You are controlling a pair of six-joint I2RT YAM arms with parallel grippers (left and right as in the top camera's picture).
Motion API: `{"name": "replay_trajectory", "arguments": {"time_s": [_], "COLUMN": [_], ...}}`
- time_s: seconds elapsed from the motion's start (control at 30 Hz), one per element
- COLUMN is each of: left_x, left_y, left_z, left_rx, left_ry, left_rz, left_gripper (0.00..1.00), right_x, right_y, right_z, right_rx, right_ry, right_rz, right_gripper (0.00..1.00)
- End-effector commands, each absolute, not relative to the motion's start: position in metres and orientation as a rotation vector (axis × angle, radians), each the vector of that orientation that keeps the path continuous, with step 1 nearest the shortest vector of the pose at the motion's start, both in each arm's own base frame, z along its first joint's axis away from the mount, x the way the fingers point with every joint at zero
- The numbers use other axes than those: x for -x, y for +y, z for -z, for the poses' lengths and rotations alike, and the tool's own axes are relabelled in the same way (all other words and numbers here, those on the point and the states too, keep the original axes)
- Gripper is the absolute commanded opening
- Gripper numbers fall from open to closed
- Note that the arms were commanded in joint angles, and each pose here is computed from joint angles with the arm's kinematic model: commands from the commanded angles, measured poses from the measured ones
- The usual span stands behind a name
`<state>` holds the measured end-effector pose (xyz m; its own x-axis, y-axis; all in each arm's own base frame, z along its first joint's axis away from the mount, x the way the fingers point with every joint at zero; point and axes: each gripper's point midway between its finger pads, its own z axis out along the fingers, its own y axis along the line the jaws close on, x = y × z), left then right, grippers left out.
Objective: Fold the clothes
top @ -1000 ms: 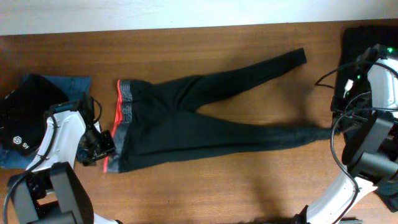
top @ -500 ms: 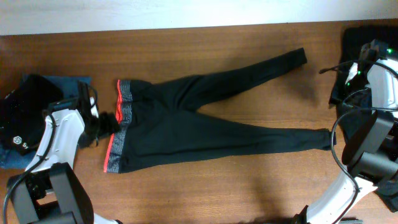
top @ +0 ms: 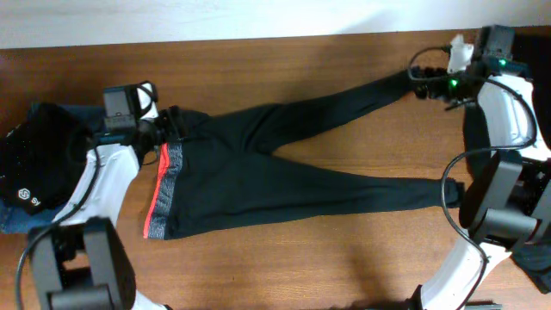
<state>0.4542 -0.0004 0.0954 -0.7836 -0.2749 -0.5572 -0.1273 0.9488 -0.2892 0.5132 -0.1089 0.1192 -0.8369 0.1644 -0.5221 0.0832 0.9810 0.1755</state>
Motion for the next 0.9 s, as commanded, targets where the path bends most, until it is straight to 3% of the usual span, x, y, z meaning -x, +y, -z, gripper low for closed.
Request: {"name": "replay_trajectory", "arguments": {"time_s": [0.0, 0.23, 0.53, 0.87], "left_x": [-0.458, -0.471, -0.496, -0.51], "left_y": [-0.005, -0.004, -0.005, 0.02], "left_z": [-0.06, -0.029, -0.012, -0.013], "left_rx": [0.282, 0.28, 0.253, 0.303], "left_ry": [2.537, 2.537, 2.46, 2.394], "left_rz": [0.334, 0.342, 0.358, 0.186], "left_gripper": [0.79, 0.79, 0.77, 0.76], "right_x": [-0.534, -0.564, -0.566, -0.583], "right_y": [-0.108, -0.116, -0.118, -0.149], "right_z": [-0.107, -0.08, -0.053, -0.059], "right_rx": [-0.148, -0.23, -0.242, -0.315], "right_ry": [2.515, 2.431, 2.459, 2.368], "right_rz": [-0.208, -0.268, -0.266, -0.111], "right_gripper": [0.9, 0.93, 0.97, 0.96]}}
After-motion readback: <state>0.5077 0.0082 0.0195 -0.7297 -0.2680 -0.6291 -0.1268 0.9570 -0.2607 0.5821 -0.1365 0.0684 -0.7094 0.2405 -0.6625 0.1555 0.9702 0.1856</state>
